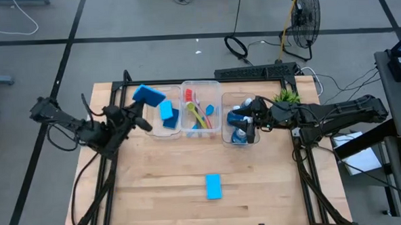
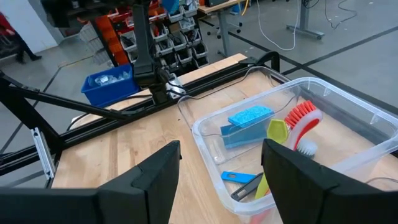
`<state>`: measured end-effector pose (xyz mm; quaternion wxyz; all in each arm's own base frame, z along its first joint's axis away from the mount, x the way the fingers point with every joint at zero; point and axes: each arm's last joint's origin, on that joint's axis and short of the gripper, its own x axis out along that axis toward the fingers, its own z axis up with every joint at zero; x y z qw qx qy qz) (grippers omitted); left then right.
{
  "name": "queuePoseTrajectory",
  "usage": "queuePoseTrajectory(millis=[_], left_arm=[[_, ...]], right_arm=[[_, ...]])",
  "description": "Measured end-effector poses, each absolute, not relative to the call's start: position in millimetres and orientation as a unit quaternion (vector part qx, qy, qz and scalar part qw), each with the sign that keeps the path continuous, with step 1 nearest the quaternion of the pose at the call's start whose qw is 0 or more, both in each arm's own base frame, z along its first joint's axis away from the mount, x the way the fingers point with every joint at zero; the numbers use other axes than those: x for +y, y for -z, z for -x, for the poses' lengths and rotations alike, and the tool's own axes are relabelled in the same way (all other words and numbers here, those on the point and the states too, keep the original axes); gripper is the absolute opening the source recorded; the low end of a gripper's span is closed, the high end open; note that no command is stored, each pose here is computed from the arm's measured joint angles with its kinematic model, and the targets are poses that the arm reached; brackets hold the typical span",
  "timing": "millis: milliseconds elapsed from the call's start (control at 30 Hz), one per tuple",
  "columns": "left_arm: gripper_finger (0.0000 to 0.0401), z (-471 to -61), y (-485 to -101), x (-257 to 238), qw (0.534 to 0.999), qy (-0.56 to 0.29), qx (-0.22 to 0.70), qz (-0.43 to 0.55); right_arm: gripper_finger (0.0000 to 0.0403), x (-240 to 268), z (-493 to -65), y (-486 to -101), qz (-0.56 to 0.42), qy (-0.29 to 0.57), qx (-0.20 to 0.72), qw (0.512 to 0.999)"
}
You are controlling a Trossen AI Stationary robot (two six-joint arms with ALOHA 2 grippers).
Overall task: Pick & Place Kitchen Sink Supplies
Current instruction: Put the blue sponge into the left transparent bin
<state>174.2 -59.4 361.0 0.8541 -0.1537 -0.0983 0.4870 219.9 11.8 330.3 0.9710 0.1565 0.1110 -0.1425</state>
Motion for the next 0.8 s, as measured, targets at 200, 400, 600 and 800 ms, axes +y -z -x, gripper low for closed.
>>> queuePoseTrajectory(millis=[200, 400, 600, 800], left_arm=[[0.0003, -182, -353, -45, 0.844, -0.518, -0.082, 0.115], [0.0003, -194, -323, -29, 0.876, -0.449, -0.056, 0.168], [0.0003, -192, -290, 7, 0.852, -0.446, 0.052, 0.268], [0.0003, -187, -280, 54, 0.825, -0.420, 0.144, 0.349]], right_arm=[[0.0212, 12, -220, -330, -0.157, 0.143, 0.111, 0.971], [0.0212, 12, -220, -330, -0.157, 0.142, 0.111, 0.971], [0.0212, 12, -220, -330, -0.157, 0.143, 0.111, 0.971], [0.0212, 12, -220, -330, -0.156, 0.143, 0.111, 0.971]])
